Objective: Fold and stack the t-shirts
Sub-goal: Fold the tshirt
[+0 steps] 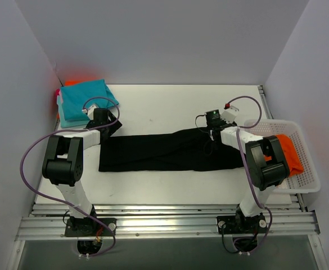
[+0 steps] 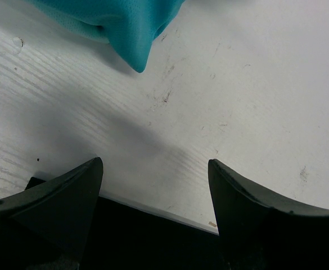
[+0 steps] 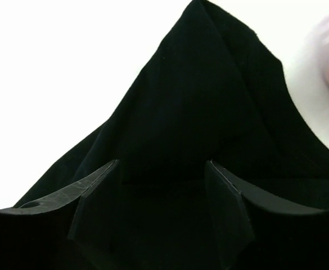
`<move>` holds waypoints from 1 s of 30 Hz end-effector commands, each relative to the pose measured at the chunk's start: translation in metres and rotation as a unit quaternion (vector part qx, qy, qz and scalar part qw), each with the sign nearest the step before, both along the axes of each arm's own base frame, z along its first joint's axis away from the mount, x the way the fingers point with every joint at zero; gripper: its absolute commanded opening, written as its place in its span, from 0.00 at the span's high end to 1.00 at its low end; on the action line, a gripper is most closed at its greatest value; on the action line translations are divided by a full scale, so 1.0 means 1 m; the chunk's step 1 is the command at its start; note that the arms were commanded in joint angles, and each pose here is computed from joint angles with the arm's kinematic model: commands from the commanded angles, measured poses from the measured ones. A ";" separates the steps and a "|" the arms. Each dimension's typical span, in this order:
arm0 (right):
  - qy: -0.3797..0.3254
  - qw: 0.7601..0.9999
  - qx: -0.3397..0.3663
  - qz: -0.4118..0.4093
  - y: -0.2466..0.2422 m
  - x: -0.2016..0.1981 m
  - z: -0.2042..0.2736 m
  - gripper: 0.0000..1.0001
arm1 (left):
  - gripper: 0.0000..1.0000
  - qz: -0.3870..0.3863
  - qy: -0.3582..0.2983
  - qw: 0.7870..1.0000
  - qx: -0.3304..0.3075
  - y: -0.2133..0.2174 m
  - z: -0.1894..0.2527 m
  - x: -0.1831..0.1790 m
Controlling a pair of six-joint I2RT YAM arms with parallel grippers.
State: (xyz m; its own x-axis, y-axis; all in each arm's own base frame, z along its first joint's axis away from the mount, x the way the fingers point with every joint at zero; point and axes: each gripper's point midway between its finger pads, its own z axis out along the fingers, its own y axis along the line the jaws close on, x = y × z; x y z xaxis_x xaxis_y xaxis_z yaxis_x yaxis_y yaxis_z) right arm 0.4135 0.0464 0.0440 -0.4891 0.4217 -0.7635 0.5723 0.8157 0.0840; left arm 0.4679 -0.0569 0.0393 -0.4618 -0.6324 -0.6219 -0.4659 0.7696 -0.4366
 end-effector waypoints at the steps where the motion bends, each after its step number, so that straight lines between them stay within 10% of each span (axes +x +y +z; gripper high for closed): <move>1: -0.014 1.000 0.000 -0.010 -0.008 0.001 0.013 0.44 | 0.16 -0.003 -0.021 1.000 0.001 0.002 0.007 0.008; 23: 0.020 0.999 0.016 0.021 0.013 -0.009 -0.021 0.63 | 0.16 -0.005 -0.021 1.000 0.000 0.001 0.006 0.008; 30: 0.024 0.999 0.012 0.019 0.012 -0.012 -0.023 0.83 | 0.16 -0.006 -0.023 1.000 0.000 0.001 0.007 0.009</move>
